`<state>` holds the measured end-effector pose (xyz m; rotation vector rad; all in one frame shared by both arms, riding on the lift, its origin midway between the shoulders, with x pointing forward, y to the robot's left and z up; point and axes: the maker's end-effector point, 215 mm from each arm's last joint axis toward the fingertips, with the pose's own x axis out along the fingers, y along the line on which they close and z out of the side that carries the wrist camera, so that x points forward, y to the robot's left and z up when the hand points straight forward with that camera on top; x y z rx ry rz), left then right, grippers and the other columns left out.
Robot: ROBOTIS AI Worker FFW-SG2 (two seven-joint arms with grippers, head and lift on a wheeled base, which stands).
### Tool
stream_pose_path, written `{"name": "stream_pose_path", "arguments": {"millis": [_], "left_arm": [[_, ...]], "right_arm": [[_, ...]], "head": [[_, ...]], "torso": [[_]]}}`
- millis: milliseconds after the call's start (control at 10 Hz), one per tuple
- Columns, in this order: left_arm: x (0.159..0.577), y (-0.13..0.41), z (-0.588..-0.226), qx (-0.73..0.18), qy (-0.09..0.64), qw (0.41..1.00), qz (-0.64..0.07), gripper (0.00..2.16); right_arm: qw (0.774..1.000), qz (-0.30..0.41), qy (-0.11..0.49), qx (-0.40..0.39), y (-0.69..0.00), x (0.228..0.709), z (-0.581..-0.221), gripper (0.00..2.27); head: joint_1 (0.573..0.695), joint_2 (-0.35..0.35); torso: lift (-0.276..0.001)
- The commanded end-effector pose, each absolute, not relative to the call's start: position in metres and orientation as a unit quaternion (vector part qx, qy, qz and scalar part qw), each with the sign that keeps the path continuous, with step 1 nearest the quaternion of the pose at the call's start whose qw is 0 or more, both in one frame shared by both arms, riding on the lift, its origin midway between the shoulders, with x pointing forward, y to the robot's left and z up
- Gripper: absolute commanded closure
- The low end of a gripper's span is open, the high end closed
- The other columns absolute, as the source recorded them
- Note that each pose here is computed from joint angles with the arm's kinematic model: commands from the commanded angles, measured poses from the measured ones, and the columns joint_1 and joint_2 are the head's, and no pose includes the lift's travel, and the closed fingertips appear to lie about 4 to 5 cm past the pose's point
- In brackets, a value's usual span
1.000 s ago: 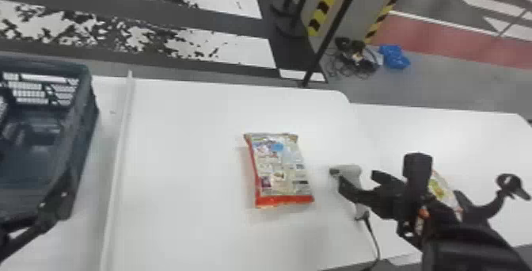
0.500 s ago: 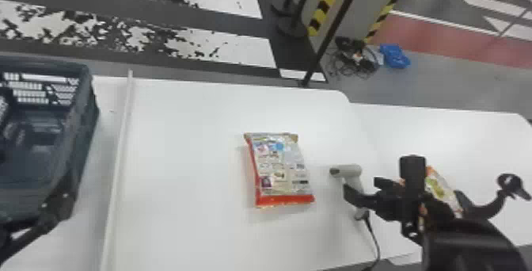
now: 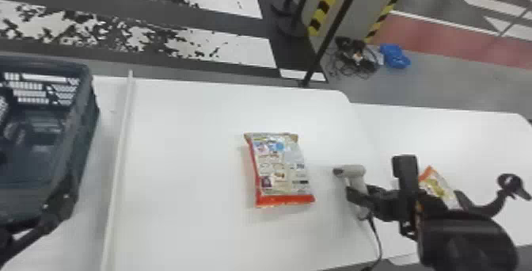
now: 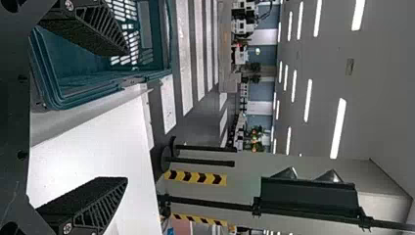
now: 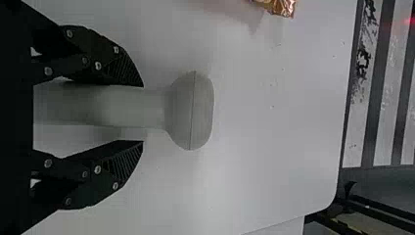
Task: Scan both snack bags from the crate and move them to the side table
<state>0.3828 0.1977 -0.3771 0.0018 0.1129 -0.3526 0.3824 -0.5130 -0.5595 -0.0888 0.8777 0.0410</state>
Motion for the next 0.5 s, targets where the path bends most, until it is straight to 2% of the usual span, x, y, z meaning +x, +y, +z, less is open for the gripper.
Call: {"name": "stream_pose_path", "arguments": {"millis": [0,400], "left_arm": [[0.383,0.198,-0.378,0.002,0.057,0.983,-0.175,0.08],[0.381,0.198,-0.379,0.001,0.059,0.983,-0.175,0.08]], "right_arm": [[0.905,0.020,0.422,-0.046,-0.514,0.382,-0.556,2.25],[0.921,0.032,0.386,-0.033,-0.478,0.383,-0.516,2.25]], "head": [[0.695,-0.350],[0.695,-0.350]], "torso": [[-0.075],[-0.075]]}}
